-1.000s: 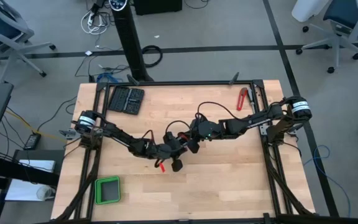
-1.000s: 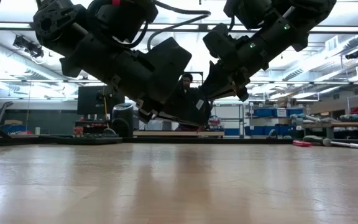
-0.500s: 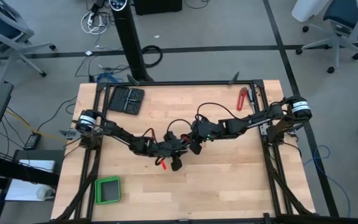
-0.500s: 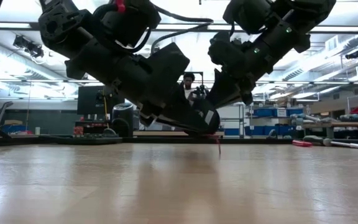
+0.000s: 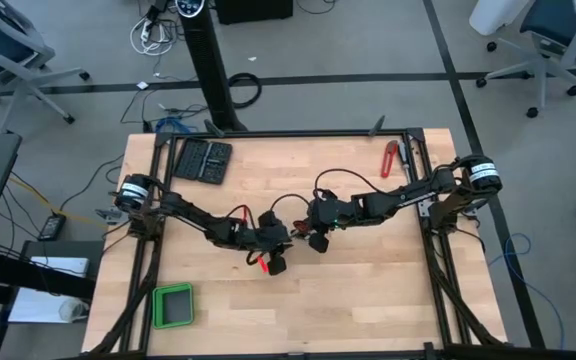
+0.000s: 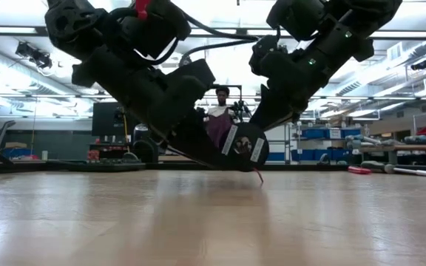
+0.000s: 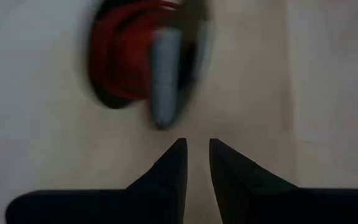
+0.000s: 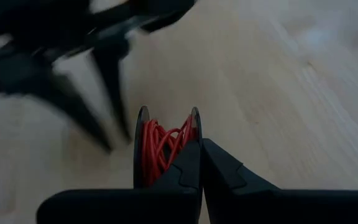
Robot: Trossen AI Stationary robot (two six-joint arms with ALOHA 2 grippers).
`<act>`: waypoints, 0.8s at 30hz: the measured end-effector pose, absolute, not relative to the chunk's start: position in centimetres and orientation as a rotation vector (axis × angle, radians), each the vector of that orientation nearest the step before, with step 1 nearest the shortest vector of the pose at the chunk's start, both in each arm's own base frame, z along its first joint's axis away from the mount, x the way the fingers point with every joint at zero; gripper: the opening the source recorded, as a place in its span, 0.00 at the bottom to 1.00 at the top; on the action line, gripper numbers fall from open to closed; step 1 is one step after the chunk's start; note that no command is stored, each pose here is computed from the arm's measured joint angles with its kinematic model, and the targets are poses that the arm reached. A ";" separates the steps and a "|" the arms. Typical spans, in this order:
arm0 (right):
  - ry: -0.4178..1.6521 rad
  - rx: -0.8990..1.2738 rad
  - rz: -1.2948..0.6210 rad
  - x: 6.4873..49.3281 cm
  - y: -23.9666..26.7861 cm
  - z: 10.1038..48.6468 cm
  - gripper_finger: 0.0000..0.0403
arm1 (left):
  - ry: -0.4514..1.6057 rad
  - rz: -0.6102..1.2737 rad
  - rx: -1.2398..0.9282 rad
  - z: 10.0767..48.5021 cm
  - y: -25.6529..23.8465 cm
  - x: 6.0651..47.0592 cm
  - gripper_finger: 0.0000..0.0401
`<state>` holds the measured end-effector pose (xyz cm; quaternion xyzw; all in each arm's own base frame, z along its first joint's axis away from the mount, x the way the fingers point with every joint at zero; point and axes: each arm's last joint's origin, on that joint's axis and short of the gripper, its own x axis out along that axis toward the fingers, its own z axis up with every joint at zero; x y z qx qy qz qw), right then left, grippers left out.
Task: Coil cords
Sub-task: Coil the red wire onto the black spool
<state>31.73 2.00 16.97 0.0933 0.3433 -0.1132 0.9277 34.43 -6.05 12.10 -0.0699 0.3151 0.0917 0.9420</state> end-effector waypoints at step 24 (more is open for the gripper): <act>0.704 0.150 -0.180 30.6 2.1 15.3 0.01 | 0.656 0.226 -0.122 12.8 -4.7 34.3 0.18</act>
